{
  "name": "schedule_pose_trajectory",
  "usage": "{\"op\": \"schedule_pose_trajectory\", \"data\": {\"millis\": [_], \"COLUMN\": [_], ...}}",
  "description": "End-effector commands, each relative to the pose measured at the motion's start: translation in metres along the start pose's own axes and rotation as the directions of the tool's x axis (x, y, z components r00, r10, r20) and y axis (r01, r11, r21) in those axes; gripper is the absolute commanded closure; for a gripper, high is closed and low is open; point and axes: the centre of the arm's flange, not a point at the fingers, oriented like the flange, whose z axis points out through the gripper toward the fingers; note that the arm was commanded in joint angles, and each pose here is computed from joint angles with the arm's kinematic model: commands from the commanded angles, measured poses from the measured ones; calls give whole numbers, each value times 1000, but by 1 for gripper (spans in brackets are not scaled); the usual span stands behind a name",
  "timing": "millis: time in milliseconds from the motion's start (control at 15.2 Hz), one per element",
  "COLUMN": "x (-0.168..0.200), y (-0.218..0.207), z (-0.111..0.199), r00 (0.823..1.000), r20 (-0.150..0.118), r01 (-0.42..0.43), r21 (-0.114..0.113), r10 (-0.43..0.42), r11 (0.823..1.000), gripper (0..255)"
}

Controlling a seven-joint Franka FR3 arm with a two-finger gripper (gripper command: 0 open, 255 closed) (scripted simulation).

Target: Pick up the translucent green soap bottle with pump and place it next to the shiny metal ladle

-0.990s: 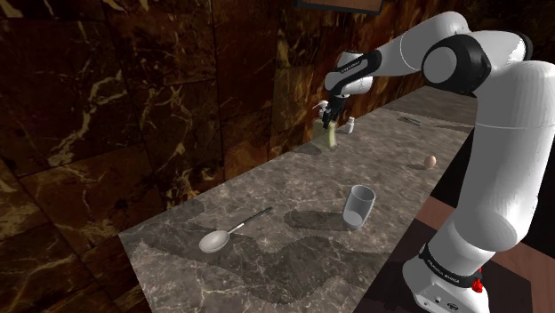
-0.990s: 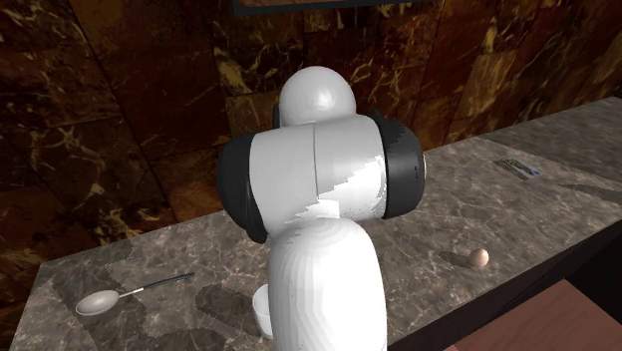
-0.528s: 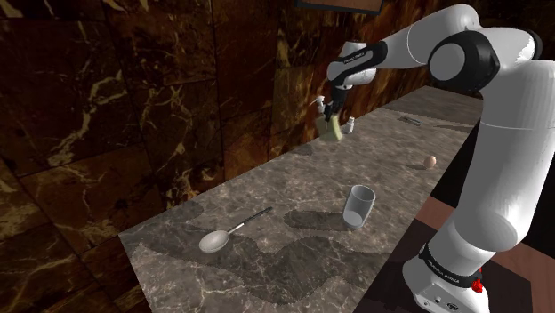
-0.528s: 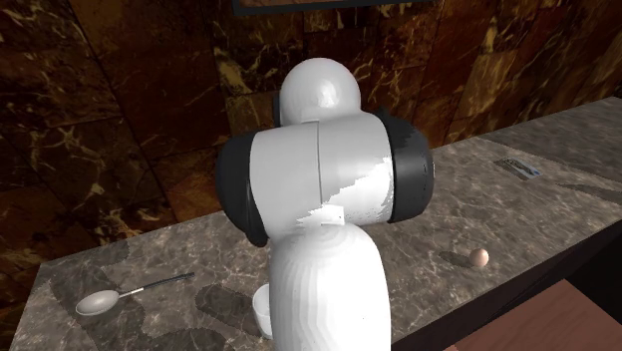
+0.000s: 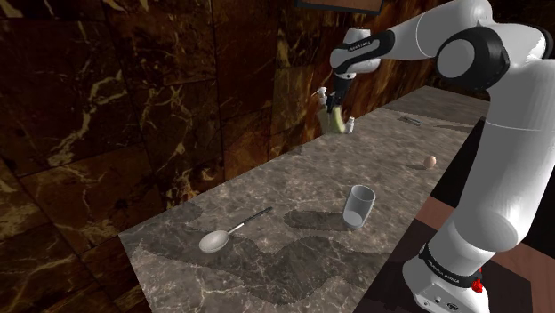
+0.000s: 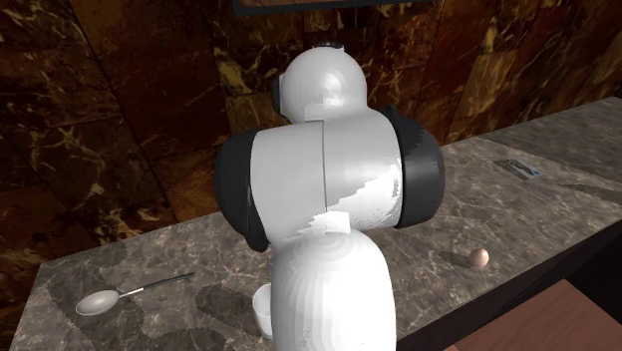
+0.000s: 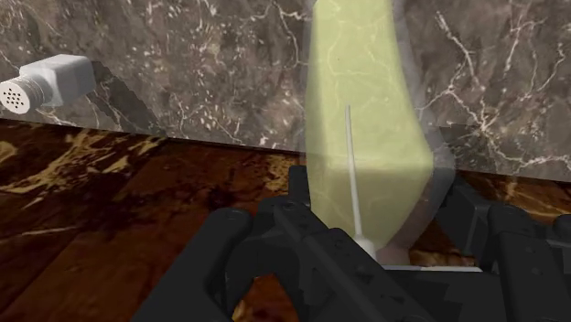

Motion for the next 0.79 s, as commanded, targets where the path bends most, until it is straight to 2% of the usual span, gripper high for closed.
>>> {"op": "schedule_pose_trajectory", "data": {"millis": [0,726], "x": [3,11], "y": [1,7], "z": [-11,-68], "r00": [1000,1000], "r20": [0,0], "r01": [0,0], "r21": [0,0], "r10": [0,0], "r11": [1000,1000], "gripper": [255,255]}}
